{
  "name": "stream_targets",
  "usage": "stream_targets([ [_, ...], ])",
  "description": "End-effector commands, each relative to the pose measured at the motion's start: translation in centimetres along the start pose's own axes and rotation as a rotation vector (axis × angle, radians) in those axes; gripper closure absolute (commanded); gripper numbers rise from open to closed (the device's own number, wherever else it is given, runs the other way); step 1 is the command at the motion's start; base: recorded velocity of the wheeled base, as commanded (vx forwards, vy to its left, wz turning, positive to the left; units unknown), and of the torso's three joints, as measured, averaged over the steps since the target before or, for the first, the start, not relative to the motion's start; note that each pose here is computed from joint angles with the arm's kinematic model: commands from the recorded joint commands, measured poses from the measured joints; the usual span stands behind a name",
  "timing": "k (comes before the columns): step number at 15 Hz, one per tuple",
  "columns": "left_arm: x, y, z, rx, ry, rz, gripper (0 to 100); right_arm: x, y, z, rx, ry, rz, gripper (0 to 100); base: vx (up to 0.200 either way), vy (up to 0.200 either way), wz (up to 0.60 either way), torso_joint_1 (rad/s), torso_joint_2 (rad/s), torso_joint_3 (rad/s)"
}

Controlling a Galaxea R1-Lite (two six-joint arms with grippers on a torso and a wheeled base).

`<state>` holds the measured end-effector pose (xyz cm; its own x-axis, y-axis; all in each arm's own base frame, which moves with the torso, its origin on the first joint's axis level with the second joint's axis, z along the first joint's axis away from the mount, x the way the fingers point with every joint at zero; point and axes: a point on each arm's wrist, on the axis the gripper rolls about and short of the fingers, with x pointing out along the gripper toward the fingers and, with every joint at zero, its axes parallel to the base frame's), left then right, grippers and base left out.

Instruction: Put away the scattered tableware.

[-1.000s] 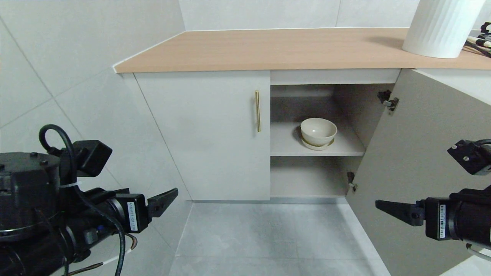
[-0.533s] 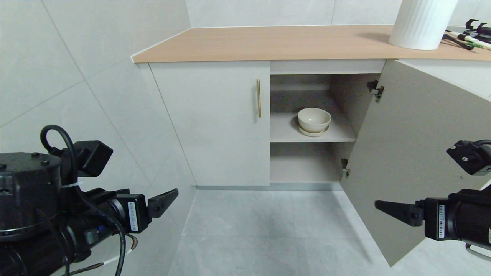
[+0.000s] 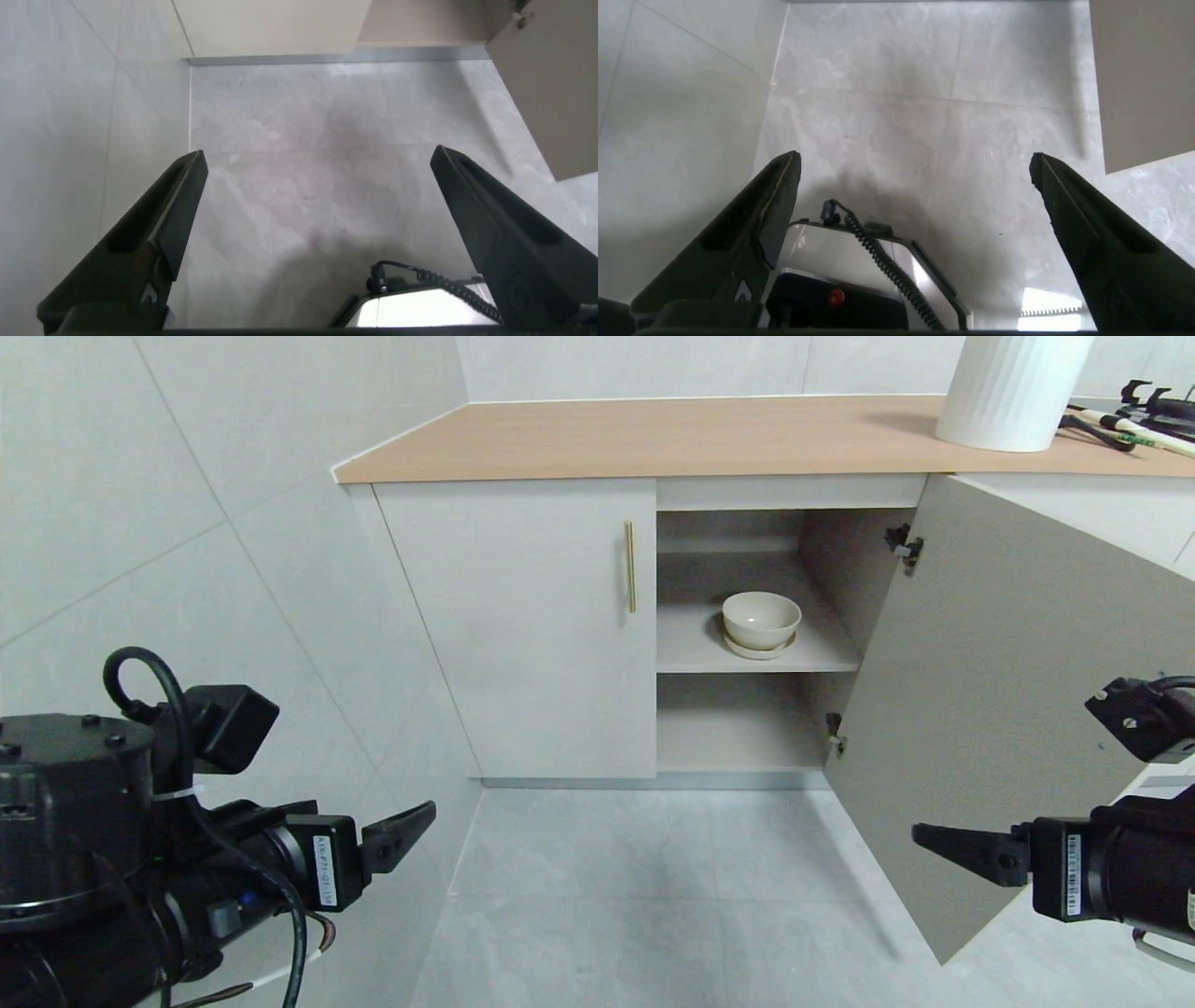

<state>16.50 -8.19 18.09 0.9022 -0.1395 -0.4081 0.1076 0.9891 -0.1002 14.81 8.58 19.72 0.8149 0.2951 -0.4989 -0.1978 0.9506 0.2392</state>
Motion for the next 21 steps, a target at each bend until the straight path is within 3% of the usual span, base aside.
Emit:
stream_targets([
  [1,0.0,0.0,0.0,0.0,0.003,0.001,0,0.1,0.0,0.0,-0.001,0.002,-0.001,0,0.0,0.0,0.0,0.0,0.0,0.0],
  [5,0.3,-0.1,-0.1,0.004,0.009,0.006,0,0.1,0.0,0.0,-0.001,0.002,-0.001,0,0.0,0.0,0.0,0.0,0.0,0.0],
  [11,0.4,-0.1,-0.1,0.006,0.015,0.007,0,-0.1,0.0,0.0,0.0,-0.002,0.001,0,0.0,-0.2,0.0,0.004,0.0,0.002],
  [17,0.5,-0.1,-0.3,0.009,0.022,0.008,0,-0.9,-0.5,-0.5,-0.02,0.06,-0.027,0,0.0,-0.167,0.0,0.002,0.0,0.001],
  [21,0.5,-0.1,-0.4,0.008,0.025,0.007,0,-0.7,-3.2,0.8,-0.022,0.014,-0.173,0,0.0,0.0,0.0,0.0,0.0,0.0],
])
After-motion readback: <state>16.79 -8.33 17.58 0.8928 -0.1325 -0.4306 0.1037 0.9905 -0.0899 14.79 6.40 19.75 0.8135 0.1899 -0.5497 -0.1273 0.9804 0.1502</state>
